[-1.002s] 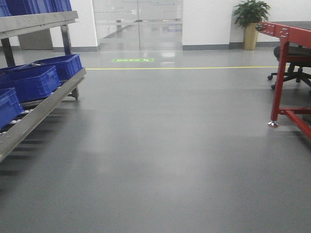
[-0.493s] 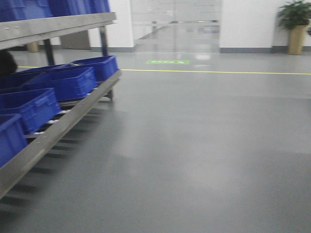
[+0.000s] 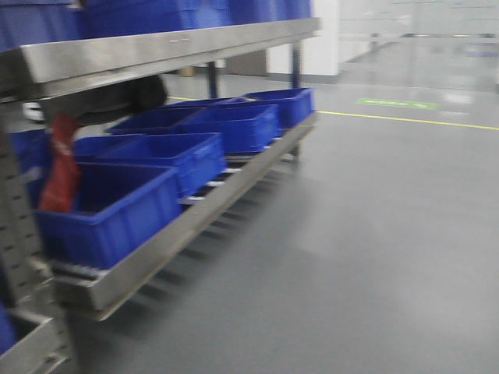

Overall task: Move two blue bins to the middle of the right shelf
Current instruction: 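Drive up to the other blue-bin shelf and align with it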

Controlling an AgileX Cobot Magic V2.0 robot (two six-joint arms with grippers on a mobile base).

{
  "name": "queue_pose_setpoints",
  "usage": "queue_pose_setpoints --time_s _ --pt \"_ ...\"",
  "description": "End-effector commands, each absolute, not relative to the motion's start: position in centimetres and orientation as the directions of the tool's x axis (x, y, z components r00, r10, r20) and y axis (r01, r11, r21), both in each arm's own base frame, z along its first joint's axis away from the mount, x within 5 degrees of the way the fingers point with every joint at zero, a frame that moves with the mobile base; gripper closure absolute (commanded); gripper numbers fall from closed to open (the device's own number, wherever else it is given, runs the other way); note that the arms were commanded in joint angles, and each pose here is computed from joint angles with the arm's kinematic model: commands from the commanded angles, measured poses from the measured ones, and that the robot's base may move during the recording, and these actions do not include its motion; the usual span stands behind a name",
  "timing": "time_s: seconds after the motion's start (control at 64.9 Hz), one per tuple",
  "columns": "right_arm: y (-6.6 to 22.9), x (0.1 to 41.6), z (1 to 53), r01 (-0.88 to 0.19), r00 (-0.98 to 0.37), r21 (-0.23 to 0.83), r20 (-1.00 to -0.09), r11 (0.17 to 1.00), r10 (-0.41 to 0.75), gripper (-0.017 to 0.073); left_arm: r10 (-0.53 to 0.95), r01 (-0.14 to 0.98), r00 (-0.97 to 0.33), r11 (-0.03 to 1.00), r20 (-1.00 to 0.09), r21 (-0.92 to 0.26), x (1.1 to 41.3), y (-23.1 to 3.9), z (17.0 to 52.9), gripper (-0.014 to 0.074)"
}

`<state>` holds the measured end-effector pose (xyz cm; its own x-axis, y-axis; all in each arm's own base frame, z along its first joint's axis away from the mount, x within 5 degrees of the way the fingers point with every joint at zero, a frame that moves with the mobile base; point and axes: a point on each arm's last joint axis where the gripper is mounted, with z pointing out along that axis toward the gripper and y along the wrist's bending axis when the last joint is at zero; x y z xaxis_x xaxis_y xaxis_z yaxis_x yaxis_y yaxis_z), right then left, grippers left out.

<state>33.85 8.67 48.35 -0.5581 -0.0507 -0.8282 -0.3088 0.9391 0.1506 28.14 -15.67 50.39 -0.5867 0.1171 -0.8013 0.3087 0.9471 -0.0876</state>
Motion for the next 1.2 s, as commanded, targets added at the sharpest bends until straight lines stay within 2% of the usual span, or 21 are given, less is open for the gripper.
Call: queue_pose_setpoints --time_s 0.0,1.187 --pt "7.97 34.05 49.14 -0.286 -0.501 0.107 -0.864 0.952 -0.054 0.0711 0.126 0.311 -0.541 0.949 -0.831 -0.058 27.49 -15.02 51.49 0.0704" --pt "7.97 34.05 49.14 -0.286 -0.501 0.107 -0.864 0.952 -0.054 0.0711 0.126 0.311 -0.541 0.949 -0.831 -0.058 27.49 -15.02 51.49 0.0704"
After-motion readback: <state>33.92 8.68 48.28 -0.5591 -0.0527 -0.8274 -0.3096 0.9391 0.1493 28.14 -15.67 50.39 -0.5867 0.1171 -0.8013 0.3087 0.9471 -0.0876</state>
